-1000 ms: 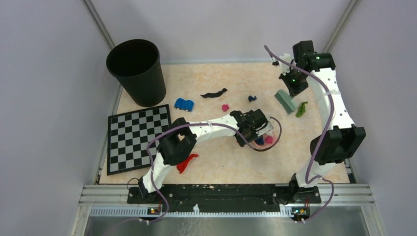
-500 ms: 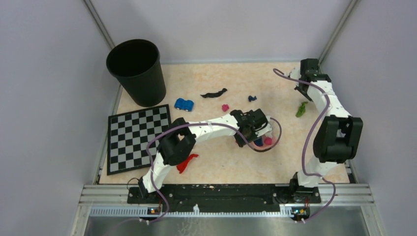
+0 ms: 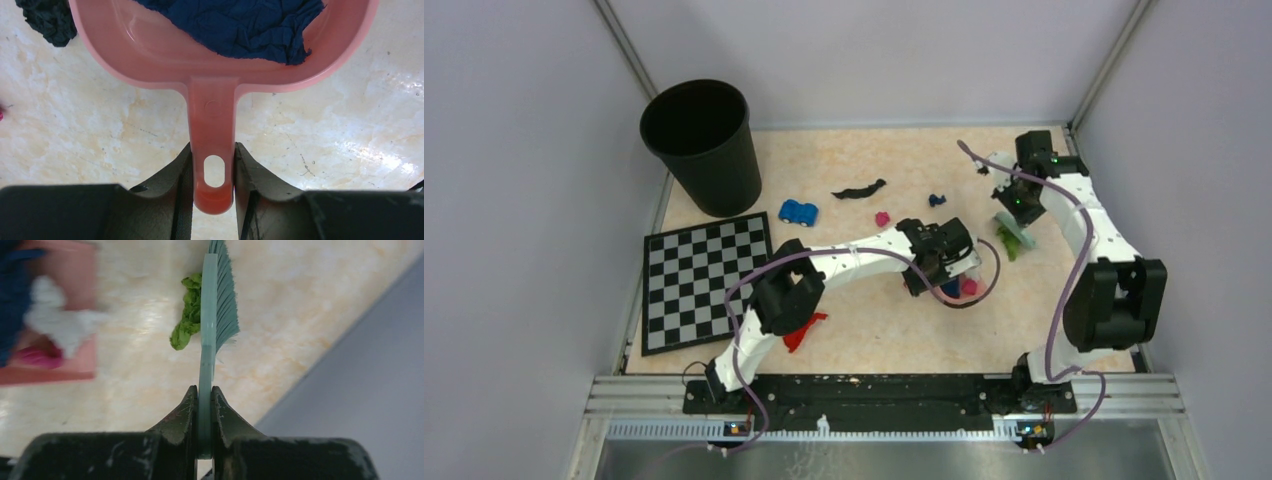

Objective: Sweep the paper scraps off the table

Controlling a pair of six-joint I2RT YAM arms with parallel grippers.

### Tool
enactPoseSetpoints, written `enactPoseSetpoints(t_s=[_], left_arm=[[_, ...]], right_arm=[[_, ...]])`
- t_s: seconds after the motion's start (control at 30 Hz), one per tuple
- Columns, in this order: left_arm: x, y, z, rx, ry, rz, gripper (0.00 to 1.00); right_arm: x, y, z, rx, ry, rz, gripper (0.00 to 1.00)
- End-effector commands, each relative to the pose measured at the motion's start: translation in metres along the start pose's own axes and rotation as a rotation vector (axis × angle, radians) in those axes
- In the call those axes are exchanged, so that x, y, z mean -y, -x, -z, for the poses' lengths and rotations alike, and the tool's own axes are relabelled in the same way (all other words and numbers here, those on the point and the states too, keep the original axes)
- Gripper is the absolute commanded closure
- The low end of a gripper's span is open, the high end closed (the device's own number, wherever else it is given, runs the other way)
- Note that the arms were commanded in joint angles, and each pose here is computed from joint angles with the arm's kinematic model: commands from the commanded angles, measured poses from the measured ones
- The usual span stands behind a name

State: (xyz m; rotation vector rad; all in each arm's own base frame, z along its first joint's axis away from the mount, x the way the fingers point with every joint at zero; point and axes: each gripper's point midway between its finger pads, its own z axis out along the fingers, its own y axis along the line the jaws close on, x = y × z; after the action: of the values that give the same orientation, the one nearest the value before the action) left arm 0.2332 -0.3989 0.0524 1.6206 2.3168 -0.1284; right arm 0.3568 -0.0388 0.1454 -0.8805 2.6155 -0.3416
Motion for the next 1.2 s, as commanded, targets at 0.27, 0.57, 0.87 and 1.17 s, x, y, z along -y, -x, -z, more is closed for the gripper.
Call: enactPoseSetpoints(t_s=[0.27,0.57,0.87,1.17], left_arm=[[0.005,0.018,-0.010,0.023,-0.018,-0.004,1.00],[0.008,0.015,-0.005,0.166,0.007,-0.001,1.00],[0.007,0.026,0.009,0.298,0.050,-0.007,1.00],[-0.004,0.026,0.045,0.348,0.106,0.017,1.00]], right_arm=[[-0.130,0.000,0.081,0.119,0.532,-0.097,1.00],[-0.058,0.016,0.102,0.146,0.213,-0.093,1.00],[-0.019,0.009,0.107,0.187,0.095,-0.158,1.00],[-0.026,0.025,0.086,0.365,0.182,-0.420,1.00]])
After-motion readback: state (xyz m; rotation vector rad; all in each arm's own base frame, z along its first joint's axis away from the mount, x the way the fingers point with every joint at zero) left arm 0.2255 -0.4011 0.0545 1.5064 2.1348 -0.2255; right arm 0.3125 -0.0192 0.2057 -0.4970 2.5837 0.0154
